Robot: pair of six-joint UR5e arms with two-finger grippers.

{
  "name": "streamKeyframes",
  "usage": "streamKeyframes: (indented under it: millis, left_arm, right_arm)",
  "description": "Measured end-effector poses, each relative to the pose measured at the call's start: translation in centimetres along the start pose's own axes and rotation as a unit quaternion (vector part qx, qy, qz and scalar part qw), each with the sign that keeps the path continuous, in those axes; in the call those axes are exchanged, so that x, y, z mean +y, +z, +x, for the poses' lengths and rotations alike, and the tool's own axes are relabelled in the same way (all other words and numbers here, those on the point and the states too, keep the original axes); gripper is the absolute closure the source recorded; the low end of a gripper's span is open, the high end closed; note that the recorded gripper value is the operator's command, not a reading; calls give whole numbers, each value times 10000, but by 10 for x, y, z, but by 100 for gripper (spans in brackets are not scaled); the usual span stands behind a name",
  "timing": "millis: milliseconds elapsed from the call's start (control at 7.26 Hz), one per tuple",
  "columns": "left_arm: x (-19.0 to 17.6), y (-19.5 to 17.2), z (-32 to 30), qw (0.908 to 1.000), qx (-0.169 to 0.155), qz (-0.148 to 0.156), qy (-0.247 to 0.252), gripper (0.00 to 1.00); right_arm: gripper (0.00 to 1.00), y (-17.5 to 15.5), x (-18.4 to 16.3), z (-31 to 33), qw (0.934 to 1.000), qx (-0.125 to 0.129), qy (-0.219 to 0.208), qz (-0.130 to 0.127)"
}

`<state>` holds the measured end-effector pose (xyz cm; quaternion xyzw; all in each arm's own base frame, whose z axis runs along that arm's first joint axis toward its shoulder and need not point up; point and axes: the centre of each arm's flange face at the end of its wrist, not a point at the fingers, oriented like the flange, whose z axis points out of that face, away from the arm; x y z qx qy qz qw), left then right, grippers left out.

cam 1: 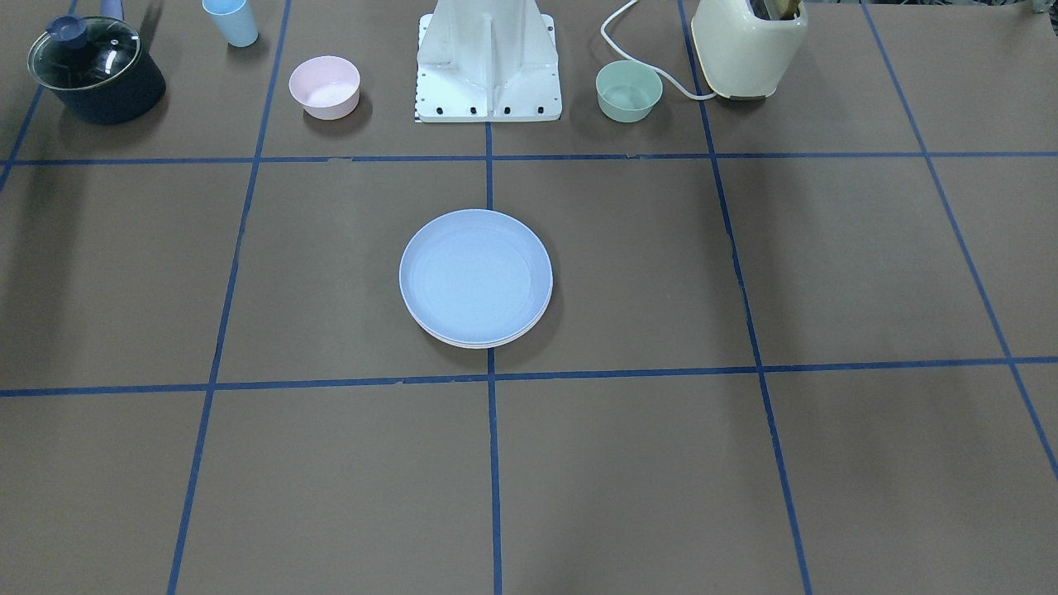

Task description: Stack three plates with pink and blue

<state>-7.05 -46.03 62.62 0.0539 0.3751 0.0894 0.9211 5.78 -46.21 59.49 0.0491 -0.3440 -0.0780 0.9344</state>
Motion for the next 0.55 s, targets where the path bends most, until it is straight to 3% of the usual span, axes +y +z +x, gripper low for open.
streamKeyframes:
  millis: [551]
  left_arm:
    - [-3, -5, 3, 10000, -30, 43, 33, 0]
  right_arm:
    - [0, 2, 2, 2, 10000, -3, 21, -25]
